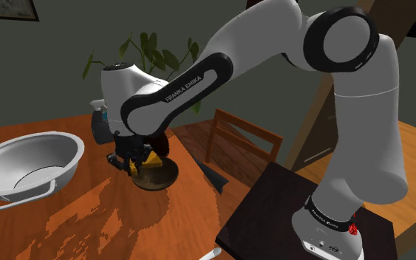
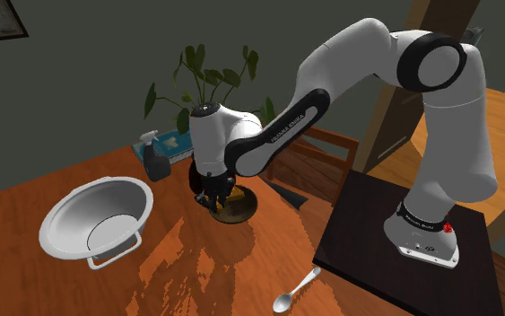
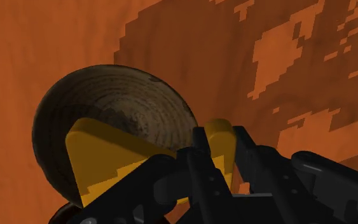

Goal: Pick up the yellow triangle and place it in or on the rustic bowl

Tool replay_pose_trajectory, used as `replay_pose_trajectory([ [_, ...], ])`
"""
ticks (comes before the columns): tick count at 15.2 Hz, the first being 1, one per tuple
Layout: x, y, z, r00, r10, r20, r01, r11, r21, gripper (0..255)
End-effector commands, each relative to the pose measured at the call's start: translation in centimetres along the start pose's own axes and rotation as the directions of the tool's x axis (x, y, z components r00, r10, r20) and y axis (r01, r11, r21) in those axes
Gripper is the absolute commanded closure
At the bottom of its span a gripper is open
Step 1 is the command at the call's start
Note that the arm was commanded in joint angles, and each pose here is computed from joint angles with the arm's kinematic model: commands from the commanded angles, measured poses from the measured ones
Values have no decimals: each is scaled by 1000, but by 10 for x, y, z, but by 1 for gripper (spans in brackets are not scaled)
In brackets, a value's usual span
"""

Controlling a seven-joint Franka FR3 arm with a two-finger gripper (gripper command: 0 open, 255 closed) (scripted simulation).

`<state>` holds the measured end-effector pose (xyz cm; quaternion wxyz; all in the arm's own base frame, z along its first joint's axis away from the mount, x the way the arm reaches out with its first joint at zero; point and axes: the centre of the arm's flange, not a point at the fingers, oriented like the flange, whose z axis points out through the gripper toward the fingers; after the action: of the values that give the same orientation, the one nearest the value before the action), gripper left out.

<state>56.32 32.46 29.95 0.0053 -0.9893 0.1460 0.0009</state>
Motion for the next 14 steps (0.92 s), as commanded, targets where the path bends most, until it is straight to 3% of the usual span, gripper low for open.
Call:
replay_pose_trajectory([
  [1,4,27,1,1000,-1,0,1,1000,0,255],
  [4,14,66,0,1000,-1,0,1,1000,0,255],
  [14,14,66,52,1000,-1,0,1,1000,0,255],
])
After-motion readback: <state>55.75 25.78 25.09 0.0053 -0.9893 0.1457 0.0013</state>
